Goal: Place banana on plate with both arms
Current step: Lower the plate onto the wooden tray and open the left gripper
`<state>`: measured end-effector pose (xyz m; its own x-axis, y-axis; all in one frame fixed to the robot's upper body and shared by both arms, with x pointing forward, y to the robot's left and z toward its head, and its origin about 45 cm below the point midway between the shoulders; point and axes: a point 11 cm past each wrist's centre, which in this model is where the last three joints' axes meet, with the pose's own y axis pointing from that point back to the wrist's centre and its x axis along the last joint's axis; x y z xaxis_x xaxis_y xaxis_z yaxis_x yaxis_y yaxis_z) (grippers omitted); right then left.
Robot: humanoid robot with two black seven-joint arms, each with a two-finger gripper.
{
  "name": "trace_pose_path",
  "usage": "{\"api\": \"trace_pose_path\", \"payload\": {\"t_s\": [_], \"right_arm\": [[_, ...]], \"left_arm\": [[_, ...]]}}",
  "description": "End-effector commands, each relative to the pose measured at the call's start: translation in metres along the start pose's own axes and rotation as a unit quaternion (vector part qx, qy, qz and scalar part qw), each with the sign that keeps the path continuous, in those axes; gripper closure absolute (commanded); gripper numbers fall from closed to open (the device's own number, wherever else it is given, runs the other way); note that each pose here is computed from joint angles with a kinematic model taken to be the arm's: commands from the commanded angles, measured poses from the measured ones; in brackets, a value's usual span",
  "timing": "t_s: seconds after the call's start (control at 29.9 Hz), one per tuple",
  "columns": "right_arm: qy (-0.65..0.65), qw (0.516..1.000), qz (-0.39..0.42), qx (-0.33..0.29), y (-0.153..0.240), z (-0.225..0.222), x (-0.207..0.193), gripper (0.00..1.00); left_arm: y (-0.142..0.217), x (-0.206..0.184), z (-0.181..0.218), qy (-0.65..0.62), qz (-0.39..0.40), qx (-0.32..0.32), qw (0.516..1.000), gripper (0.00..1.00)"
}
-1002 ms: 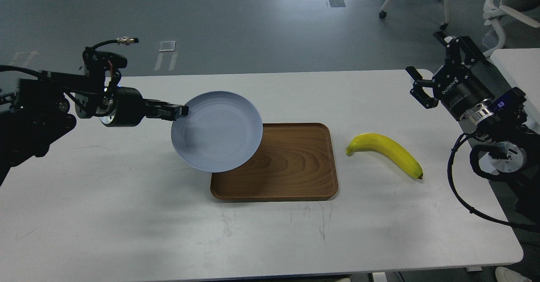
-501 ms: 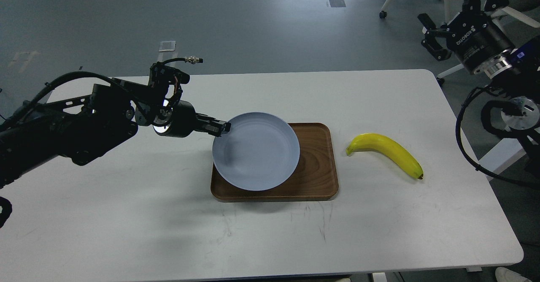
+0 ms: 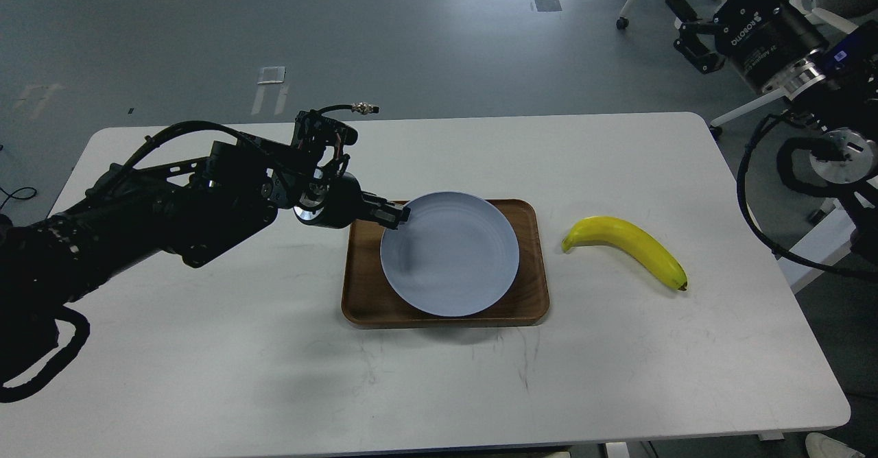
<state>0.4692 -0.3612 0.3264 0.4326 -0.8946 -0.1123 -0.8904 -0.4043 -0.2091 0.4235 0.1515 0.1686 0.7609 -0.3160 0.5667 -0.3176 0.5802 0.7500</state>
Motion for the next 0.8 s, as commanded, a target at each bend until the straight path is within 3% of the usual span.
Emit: {"api": "trace_pose_path", "payload": {"t_s": [0.0,0.77], "right_arm": [[-0.001,1.0,0.0,0.0,0.001,0.001,0.0,0.0],[-0.004,1.0,0.003,-0.009,0.007,0.009,0.001,0.0]], "left_arm": [[-0.003,-0.005,-0.007,0.005,-0.004,0.012,1.0,1.0],[-0.035,0.004,0.009,0.014,0.011,0.017,1.0,1.0]]}}
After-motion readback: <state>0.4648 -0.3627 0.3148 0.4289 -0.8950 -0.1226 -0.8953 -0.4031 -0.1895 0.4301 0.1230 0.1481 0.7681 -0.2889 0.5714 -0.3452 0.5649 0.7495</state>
